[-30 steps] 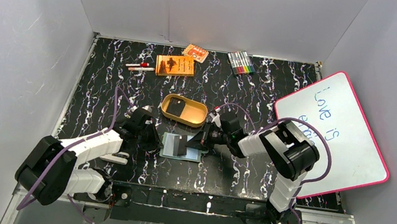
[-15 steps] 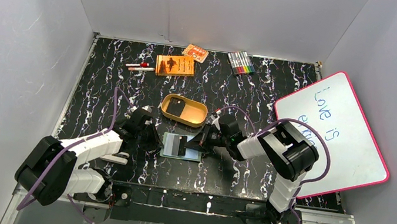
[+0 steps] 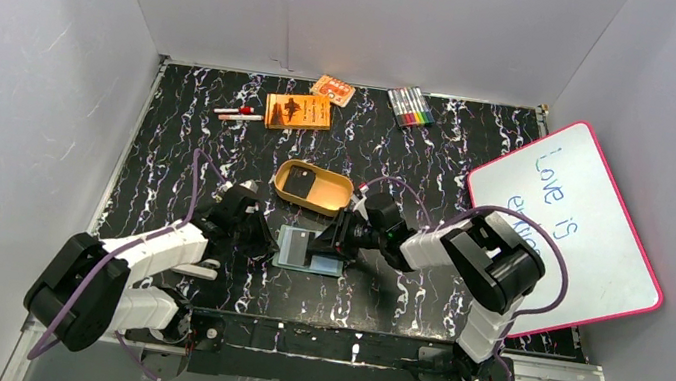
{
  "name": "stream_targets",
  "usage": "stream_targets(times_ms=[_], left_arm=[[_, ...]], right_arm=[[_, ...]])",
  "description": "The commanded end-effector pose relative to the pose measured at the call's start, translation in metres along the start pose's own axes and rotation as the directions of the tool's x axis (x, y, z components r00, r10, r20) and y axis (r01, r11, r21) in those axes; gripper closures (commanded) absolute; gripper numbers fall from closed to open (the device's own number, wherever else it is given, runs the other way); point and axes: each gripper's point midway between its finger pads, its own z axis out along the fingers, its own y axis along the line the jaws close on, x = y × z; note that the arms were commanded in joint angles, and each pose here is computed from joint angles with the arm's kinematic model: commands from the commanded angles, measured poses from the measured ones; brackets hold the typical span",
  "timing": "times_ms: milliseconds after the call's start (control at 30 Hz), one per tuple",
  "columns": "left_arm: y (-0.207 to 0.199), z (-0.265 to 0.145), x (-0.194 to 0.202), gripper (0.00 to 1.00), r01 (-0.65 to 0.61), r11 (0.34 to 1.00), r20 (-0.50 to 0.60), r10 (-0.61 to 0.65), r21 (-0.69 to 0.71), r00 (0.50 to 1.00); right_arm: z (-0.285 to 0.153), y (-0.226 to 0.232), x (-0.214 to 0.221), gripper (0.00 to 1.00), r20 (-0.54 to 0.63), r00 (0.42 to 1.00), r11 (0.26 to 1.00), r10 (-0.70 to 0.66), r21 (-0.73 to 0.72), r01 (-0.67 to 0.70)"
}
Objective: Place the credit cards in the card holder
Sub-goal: Insert the credit card into the card holder, then pick up the credit card from the storage box.
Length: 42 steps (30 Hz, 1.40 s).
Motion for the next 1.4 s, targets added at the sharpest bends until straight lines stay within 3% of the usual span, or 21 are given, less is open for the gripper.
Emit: stream_targets(times_ms=[0, 600, 767, 867, 967, 1067, 1233, 1367], left_arm=[[0.008, -0.002, 0.009, 0.95, 0.005, 1.0, -0.024, -0.006, -0.015, 1.0], [0.005, -0.004, 0.012, 0.96, 0.024, 1.0, -0.027, -0.024, 0.01, 0.999], [0.002, -0.012, 0.004, 0.94, 0.02, 1.0, 0.006, -0.02, 0.001, 1.0], [-0.002, -0.02, -0.006, 0.86, 0.012, 1.0, 0.045, -0.012, -0.001, 0.999], [-0.005, -0.029, -0.014, 0.69, 0.0, 1.0, 0.073, 0.0, -0.01, 0.997], [-0.013, -0.039, -0.023, 0.59, -0.009, 1.0, 0.099, 0.009, -0.004, 0.995], [-0.023, -0.06, -0.039, 0.47, -0.019, 1.0, 0.163, 0.019, -0.002, 0.986], [-0.022, -0.081, -0.054, 0.39, -0.01, 1.0, 0.255, 0.013, -0.016, 0.967]], right_arm=[[-0.005, 0.02, -0.007, 0.61, 0.025, 0.997, 0.998, -0.067, 0.003, 0.067], [0.021, 0.032, 0.003, 0.62, -0.074, 0.992, 0.994, -0.106, 0.006, 0.106], [0.008, 0.026, 0.001, 0.58, -0.057, 0.988, 0.985, -0.141, 0.089, 0.146], [-0.006, 0.029, -0.003, 0.52, -0.034, 0.983, 0.971, -0.182, 0.149, 0.185], [-0.021, 0.036, -0.012, 0.46, -0.003, 0.971, 0.95, -0.239, 0.207, 0.234], [-0.036, 0.052, -0.024, 0.41, 0.044, 0.955, 0.934, -0.294, 0.227, 0.277], [-0.056, 0.074, -0.066, 0.39, 0.175, 0.919, 0.909, -0.355, 0.296, 0.294], [-0.048, 0.079, -0.108, 0.4, 0.276, 0.888, 0.899, -0.366, 0.35, 0.262]])
